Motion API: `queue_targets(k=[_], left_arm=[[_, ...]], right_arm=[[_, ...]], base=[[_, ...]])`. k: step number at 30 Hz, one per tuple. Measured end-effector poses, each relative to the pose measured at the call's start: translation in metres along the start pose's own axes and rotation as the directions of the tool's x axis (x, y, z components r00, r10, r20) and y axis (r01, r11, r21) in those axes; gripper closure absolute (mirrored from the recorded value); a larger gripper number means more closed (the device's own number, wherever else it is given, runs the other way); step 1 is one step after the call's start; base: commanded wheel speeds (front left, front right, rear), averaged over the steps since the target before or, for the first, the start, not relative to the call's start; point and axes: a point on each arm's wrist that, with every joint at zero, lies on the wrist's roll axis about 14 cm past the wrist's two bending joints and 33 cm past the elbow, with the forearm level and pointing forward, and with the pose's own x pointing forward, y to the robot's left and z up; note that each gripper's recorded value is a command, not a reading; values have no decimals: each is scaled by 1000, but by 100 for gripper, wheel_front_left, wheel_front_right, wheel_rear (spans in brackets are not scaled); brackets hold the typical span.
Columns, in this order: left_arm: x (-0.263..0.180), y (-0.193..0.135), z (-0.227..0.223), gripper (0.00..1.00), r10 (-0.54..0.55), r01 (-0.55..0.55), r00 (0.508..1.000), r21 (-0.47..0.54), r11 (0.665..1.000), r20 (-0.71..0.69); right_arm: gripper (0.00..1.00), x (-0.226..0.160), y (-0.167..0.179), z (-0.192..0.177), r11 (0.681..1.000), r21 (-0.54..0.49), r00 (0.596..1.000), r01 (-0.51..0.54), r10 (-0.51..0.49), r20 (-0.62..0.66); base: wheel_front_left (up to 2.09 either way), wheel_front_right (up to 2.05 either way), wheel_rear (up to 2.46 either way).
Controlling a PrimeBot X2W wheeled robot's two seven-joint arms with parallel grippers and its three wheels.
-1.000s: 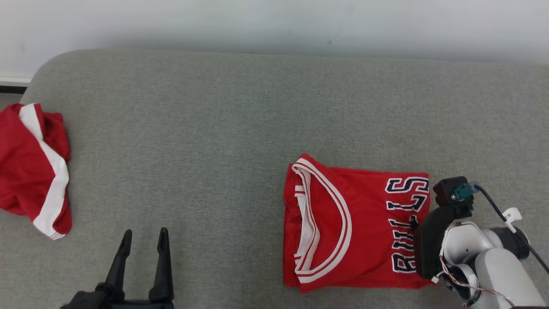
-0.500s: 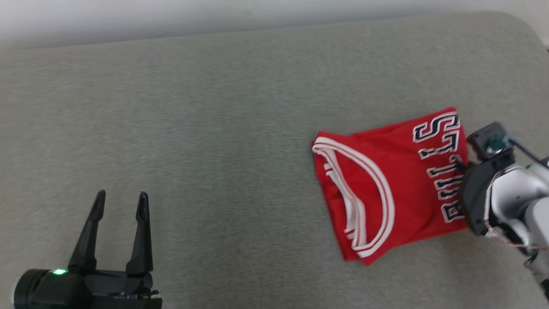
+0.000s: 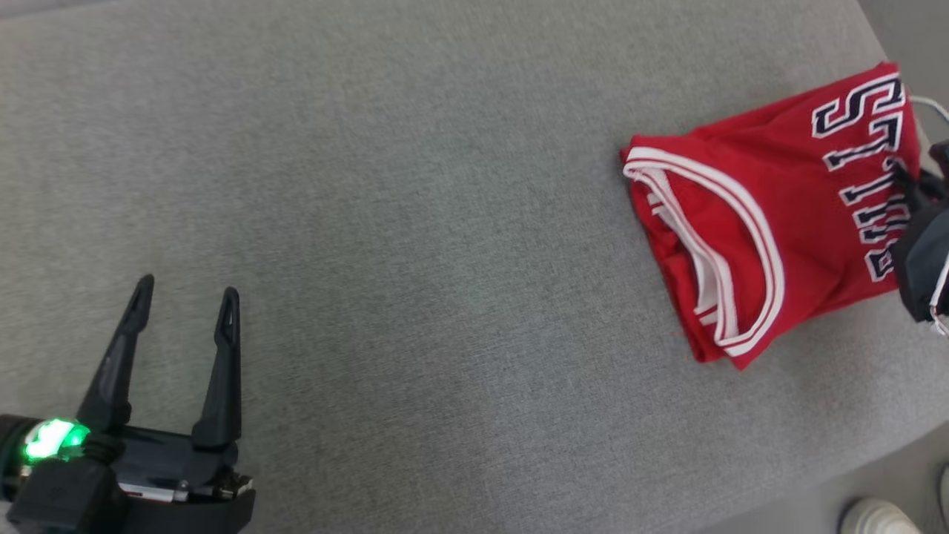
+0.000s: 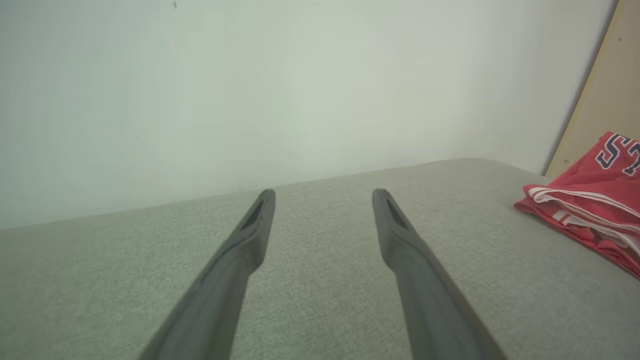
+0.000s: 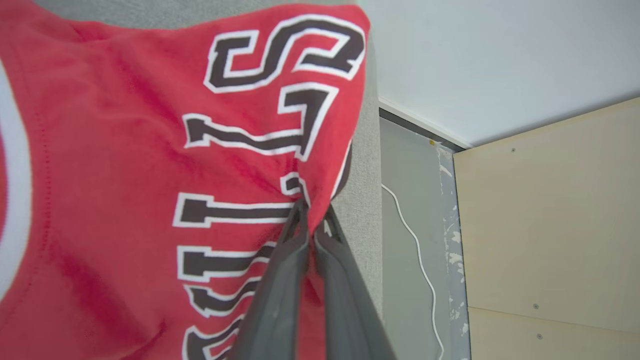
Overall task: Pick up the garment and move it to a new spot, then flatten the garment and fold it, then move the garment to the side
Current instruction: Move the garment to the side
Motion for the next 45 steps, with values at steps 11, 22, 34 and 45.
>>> queue_targets(k=[11, 22, 34, 45], left_arm=[[16, -6, -27, 0, -55, 55, 998, -27, 998, -16], [14, -2, -31, 0, -52, 51, 998, -22, 998, -23], [8, -5, -8, 0, -24, 24, 1000, -15, 1000, 8], [-27, -5, 13, 0, 79, -80, 997, -22, 997, -17]], right_arm=[[100, 12, -39, -14, 993, -34, 993, 117, -117, 17], [100, 18, -34, -9, 992, -44, 992, 118, -115, 60], [0, 8, -15, 4, 995, 7, 985, 95, -95, 146], [0, -38, 22, 37, 988, 153, 921, 0, -60, 386]], base=[[0, 0, 0], [0, 0, 0], [0, 0, 0], [0, 0, 0]])
